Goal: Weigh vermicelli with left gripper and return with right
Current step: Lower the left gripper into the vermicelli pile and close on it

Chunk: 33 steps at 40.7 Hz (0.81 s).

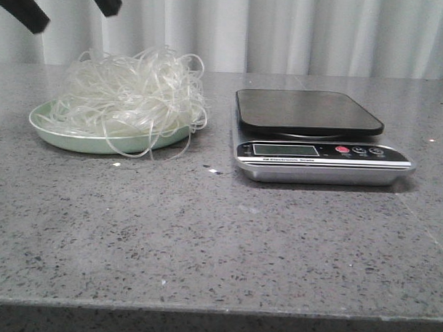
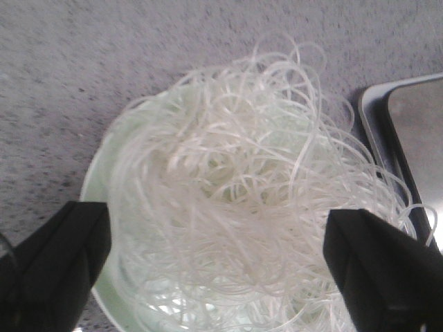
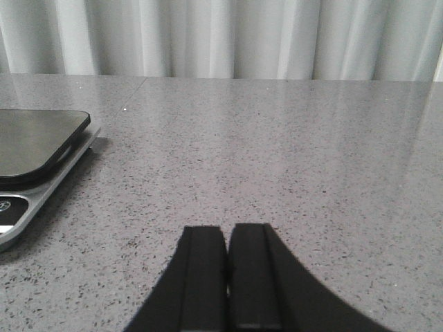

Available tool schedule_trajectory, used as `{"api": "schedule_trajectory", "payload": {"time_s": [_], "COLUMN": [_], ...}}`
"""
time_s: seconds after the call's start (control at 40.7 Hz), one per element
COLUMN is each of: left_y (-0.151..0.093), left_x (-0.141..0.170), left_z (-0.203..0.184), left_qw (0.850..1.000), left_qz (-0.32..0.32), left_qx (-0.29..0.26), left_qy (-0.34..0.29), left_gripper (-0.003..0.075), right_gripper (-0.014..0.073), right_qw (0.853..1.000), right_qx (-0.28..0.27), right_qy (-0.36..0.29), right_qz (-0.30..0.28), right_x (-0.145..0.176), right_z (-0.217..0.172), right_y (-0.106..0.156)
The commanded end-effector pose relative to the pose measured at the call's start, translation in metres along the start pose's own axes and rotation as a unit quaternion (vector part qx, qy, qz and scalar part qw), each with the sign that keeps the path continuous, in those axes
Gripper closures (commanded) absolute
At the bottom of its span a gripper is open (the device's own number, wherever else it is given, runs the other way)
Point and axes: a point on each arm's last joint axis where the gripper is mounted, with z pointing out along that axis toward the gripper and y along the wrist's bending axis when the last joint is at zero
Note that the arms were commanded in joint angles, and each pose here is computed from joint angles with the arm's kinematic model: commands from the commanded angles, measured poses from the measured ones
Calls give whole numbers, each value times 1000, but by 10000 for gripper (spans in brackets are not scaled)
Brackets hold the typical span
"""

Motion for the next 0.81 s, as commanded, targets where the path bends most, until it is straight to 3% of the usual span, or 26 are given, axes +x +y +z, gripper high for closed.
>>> {"api": "schedule_trajectory", "payload": {"time_s": [0.0, 0.172, 0.566, 0.664, 0.787], "left_y": [-11, -8, -24, -24, -24], "left_x": [-11, -7, 7, 7, 7], "left_z": [-10, 14, 55, 55, 55], "left_qw": [999, 999, 994, 994, 994], "left_qz": [1, -1, 73, 73, 73], "left_qx": [31, 31, 19, 19, 19], "left_qy": [-28, 17, 81, 81, 80], "left_gripper": [48, 48, 59, 132, 328], "right_gripper": [445, 445, 445, 445, 445], "right_qw": [999, 999, 999, 999, 999], "right_qx": [4, 4, 4, 4, 4], "right_qy": [-51, -51, -51, -51, -51], "right_qz": [-13, -13, -13, -13, -13], "right_x": [-11, -11, -11, -11, -11], "right_z": [-2, -2, -2, -2, -2], "right_y": [0, 0, 0, 0, 0]}}
